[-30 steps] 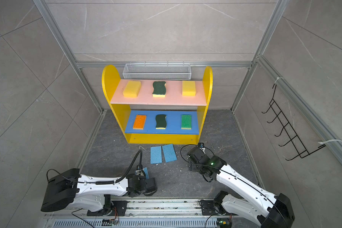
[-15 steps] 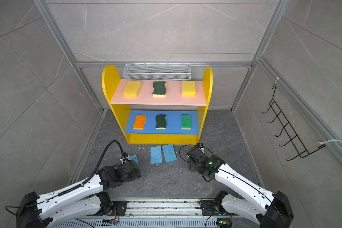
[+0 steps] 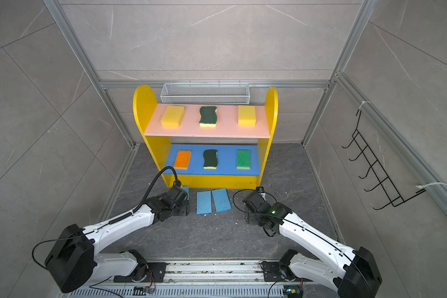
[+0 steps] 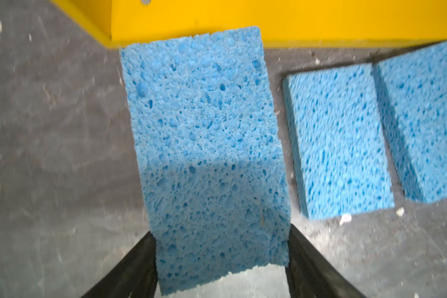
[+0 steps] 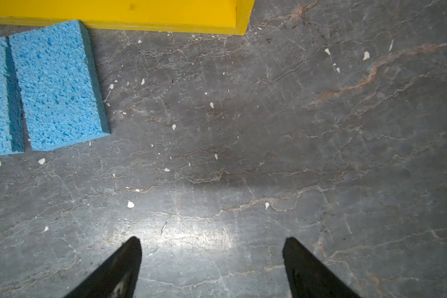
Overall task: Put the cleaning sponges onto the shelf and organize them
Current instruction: 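Lift the light-blue sponge with the left gripper toward the shelf base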
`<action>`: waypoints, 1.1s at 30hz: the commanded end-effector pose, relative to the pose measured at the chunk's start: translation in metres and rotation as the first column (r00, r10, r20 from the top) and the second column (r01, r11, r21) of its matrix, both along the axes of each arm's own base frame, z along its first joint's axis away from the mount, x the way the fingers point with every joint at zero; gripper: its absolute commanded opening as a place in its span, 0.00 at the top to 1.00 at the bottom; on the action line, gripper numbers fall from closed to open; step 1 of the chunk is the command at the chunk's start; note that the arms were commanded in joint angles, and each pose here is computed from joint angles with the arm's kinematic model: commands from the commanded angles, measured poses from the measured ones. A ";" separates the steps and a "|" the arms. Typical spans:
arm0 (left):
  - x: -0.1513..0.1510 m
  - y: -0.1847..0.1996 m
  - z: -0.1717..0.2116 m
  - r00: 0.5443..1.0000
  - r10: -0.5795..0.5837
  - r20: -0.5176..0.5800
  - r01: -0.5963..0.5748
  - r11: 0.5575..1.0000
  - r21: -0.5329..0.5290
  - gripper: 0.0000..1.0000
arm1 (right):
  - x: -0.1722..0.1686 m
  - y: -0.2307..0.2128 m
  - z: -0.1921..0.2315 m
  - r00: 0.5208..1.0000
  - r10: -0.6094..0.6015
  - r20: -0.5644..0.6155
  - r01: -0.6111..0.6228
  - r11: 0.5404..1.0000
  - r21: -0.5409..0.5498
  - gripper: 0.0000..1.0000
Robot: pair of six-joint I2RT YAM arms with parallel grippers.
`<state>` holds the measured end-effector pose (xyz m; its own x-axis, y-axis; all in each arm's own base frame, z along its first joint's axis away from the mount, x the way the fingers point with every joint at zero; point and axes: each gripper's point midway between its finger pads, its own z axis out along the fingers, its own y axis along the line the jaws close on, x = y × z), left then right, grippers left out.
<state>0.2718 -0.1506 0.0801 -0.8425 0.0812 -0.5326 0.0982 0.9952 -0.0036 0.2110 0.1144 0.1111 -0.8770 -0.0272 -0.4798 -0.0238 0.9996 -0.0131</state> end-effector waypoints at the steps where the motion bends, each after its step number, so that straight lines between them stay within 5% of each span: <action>1: 0.034 -0.015 0.024 0.992 -0.083 0.099 0.084 0.996 -0.016 0.27 | 0.001 0.000 0.001 1.000 0.015 0.005 -0.015 1.000 -0.016 0.12; 33: 0.109 0.001 0.014 0.975 0.014 0.220 -0.020 0.999 0.026 0.27 | 0.001 0.005 -0.004 1.000 0.014 -0.028 -0.014 1.000 -0.009 0.13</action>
<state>0.3601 -0.1497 0.0772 -0.7562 0.1043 -0.6460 0.1064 0.9937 0.0358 0.2107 0.1160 0.1026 -0.8919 -0.0418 -0.4503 -0.0308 0.9990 -0.0318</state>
